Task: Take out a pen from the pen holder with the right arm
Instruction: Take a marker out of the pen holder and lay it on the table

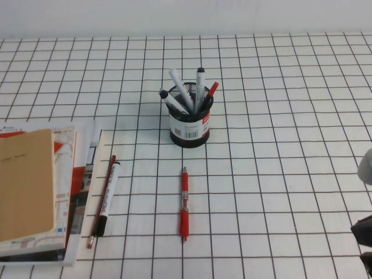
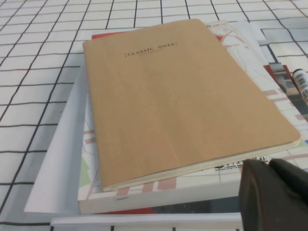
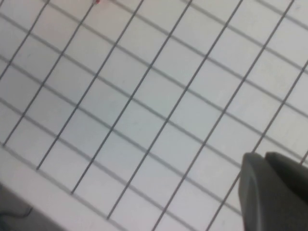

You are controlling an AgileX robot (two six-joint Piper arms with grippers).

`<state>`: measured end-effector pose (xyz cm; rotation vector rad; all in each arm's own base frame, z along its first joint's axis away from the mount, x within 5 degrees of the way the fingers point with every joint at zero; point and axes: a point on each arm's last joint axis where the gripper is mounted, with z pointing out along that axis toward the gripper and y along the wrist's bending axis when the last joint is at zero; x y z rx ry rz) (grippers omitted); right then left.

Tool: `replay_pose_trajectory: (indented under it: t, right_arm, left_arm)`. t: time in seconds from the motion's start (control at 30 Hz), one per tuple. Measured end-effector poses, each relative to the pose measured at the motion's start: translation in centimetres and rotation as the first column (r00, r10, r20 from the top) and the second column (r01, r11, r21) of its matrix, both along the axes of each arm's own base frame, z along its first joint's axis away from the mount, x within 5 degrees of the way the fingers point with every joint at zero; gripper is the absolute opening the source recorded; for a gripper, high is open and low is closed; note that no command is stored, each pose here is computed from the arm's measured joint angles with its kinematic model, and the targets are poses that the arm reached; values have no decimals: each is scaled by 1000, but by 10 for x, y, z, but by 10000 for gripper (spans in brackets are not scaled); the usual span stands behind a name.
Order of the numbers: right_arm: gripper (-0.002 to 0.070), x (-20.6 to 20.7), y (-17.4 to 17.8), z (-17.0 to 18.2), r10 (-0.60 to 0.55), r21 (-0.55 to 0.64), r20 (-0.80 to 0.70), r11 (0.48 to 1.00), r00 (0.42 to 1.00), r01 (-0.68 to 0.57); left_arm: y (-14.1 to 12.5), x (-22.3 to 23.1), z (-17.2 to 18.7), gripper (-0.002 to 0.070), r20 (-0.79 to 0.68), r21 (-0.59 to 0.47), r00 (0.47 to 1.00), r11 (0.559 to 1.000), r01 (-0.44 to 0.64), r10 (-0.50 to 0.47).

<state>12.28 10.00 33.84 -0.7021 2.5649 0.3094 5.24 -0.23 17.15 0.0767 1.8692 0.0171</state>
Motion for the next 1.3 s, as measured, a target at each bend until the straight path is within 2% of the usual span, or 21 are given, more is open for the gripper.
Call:
replay_pose_trajectory:
  t: [0.13,0.3,0.37,0.53,0.63,0.77,0.9,1.13,1.3]
  right_arm:
    - [-15,6,-13,-21,-67,38,142,997,988,62]
    - [-15,3,-47,-55,-274,173,302,958,913,230]
    - [-15,-4,-65,-78,-378,220,357,923,854,316]
    - [-15,-27,-90,-119,-541,355,512,841,667,409]
    - [-15,-40,-97,-138,-591,410,574,807,567,426]
    - [-15,-52,-99,-149,-606,454,624,795,493,402]
    - [-15,-60,-99,-151,-607,460,630,795,484,397]
    - [-15,-69,-100,-164,-603,407,581,797,547,446]
    - [-15,-69,-100,-164,-601,401,580,799,550,449]
  left_arm:
    - [0,0,0,-4,0,0,1000,1000,0,0]
    - [0,0,0,-4,0,0,1000,1000,0,0]
    - [0,0,0,-4,0,0,1000,1000,0,0]
    - [0,0,0,-4,0,0,1000,1000,0,0]
    - [0,0,0,-4,0,0,1000,1000,0,0]
    - [0,0,0,-4,0,0,1000,1000,0,0]
    - [0,0,0,-4,0,0,1000,1000,0,0]
    - [0,0,0,-4,0,0,1000,1000,0,0]
    - [0,0,0,-4,0,0,1000,1000,0,0]
